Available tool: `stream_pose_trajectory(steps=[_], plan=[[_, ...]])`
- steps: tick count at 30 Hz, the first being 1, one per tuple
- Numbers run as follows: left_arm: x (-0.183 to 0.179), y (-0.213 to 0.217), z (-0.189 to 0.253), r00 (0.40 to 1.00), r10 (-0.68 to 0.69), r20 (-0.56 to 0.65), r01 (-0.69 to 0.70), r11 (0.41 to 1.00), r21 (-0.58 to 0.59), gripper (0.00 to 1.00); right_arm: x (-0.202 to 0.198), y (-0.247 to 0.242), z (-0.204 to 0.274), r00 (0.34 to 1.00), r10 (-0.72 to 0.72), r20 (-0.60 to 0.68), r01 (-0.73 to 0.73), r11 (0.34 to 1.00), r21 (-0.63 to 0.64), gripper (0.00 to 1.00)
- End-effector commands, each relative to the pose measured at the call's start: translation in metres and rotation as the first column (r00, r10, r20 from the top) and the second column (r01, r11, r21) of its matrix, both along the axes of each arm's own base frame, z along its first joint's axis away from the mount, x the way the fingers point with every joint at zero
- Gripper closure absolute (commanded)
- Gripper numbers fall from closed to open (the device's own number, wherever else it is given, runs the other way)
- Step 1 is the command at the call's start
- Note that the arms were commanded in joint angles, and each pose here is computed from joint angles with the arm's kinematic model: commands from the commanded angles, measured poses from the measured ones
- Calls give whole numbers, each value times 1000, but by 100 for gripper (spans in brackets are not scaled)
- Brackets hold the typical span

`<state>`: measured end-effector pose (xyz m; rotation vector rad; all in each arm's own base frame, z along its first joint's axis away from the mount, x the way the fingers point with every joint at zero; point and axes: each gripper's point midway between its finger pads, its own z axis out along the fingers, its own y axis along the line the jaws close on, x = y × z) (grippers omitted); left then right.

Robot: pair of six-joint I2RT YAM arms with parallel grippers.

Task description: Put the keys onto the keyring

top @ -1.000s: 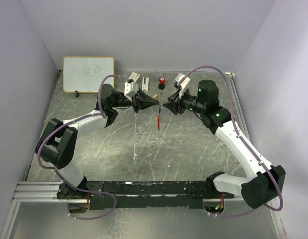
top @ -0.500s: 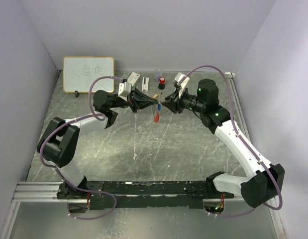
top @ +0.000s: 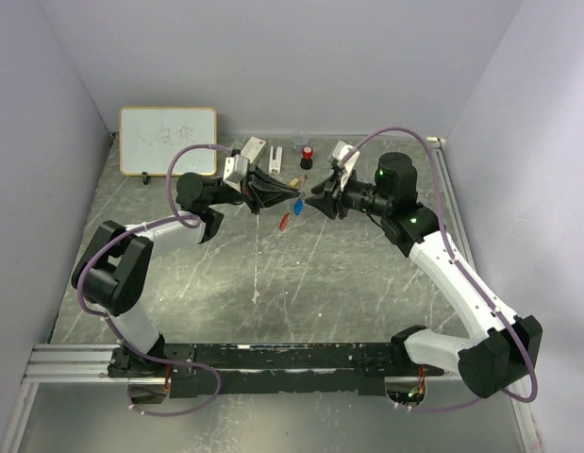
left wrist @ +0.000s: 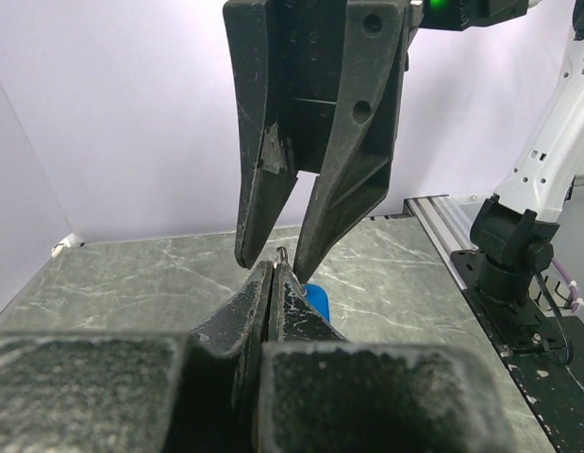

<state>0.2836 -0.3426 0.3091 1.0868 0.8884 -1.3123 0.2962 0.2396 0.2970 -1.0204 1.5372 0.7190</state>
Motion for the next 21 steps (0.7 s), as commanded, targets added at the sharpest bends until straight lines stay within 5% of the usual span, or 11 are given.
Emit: stream_pose_trajectory(steps=[1, 21], plan=[[0, 2, 6, 1000, -2, 31, 3, 1000, -26, 93, -8, 1, 16, 997, 41, 70, -43, 999, 27, 67], [-1, 1, 13, 999, -23, 34, 25, 998, -53, 93, -6, 11, 11, 994, 98, 49, -99, 995, 31, 76]])
